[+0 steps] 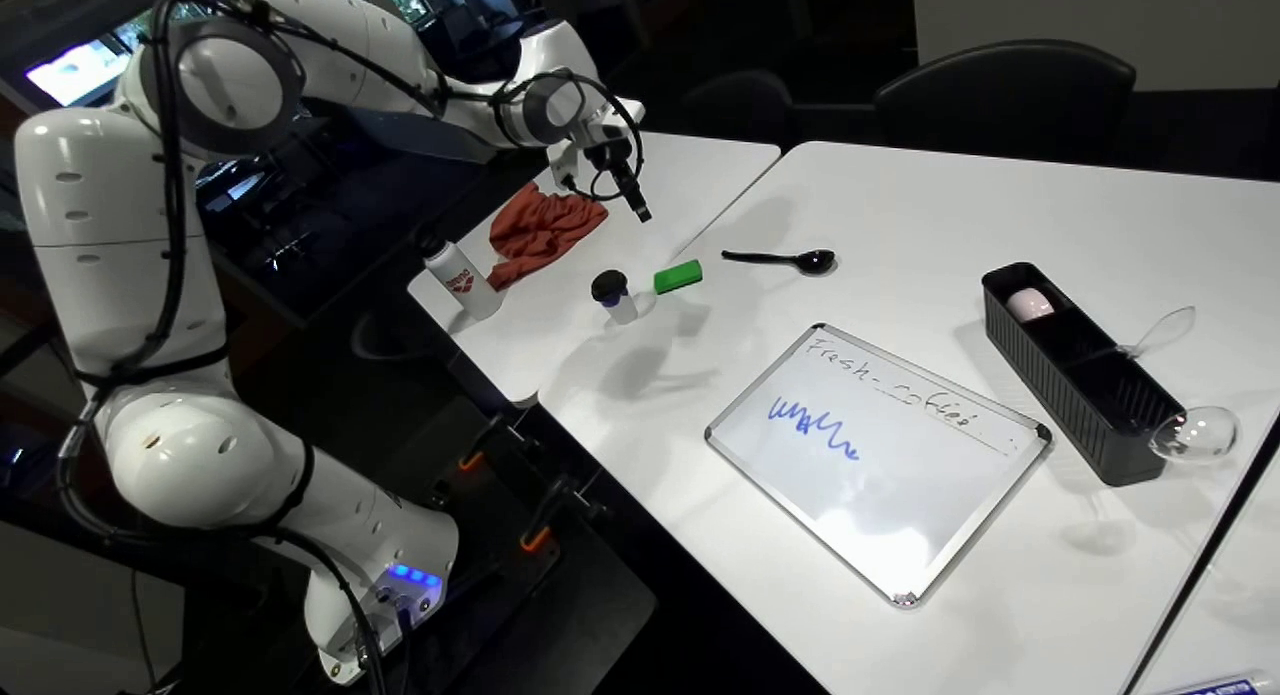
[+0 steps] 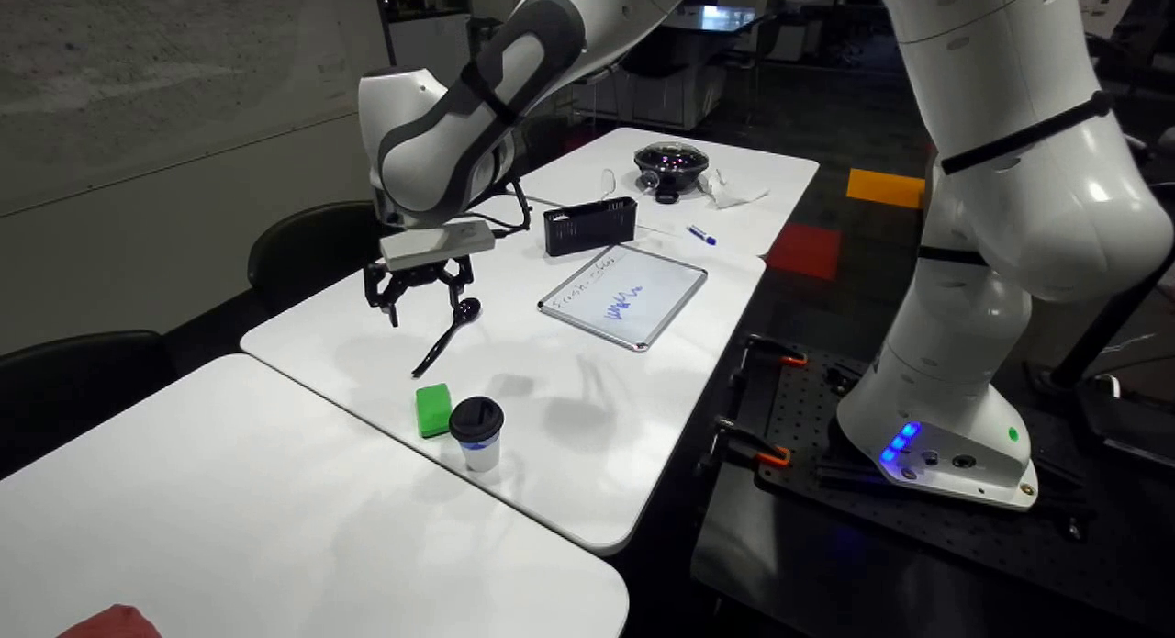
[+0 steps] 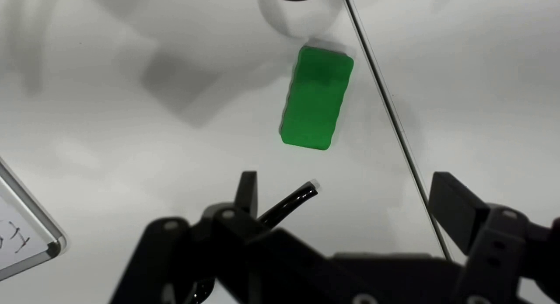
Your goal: Use the green eraser on the left to clean the whiteboard
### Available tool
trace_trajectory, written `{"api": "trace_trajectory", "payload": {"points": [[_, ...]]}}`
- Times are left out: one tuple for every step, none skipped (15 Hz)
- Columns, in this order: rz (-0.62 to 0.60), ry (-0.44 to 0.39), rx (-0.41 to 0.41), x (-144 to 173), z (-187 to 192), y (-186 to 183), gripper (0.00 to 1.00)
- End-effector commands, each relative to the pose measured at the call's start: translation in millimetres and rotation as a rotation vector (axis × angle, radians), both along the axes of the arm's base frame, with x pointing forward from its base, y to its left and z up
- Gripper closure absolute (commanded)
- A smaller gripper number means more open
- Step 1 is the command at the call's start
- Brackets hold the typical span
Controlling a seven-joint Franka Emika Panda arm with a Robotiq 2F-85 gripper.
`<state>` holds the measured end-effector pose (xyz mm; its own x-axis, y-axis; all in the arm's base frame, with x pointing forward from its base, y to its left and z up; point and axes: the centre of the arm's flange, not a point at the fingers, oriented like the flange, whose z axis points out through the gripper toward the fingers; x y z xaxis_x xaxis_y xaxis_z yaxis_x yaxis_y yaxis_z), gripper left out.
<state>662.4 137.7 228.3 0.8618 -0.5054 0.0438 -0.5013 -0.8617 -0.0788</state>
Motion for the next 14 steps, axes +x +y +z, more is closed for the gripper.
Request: {"api": "trace_trajectory", "payload": {"points": [[-0.069,-0.024,-0.036,25.1,-39.6,19.0,0.00],[-0.084,-0.018,-0.043,25.9,-52.2,22.4,0.00],[-0.097,-0.010,-0.051,27.0,-64.1,24.5,0.00],[-0.111,-0.002,-0.059,27.6,-73.7,26.4,0.00],[-0.124,0.005,-0.066,28.4,-84.3,26.9,0.00],[-0.137,0.010,-0.074,28.8,-93.9,27.3,0.00],[-0.145,0.014,-0.083,29.2,-102.1,27.0,0.00],[-0.158,0.023,-0.093,28.8,-112.2,25.6,0.00],[-0.167,0.041,-0.093,27.8,-118.3,24.9,0.00],[-0.136,0.042,-0.073,15.5,-109.4,19.8,0.00],[-0.146,0.047,-0.078,15.7,-116.8,18.8,0.00],[-0.147,0.050,-0.080,16.0,-121.5,18.6,0.00],[-0.146,0.049,-0.081,16.9,-123.1,19.1,0.00],[-0.146,0.048,-0.081,17.6,-123.1,19.5,0.00]]}}
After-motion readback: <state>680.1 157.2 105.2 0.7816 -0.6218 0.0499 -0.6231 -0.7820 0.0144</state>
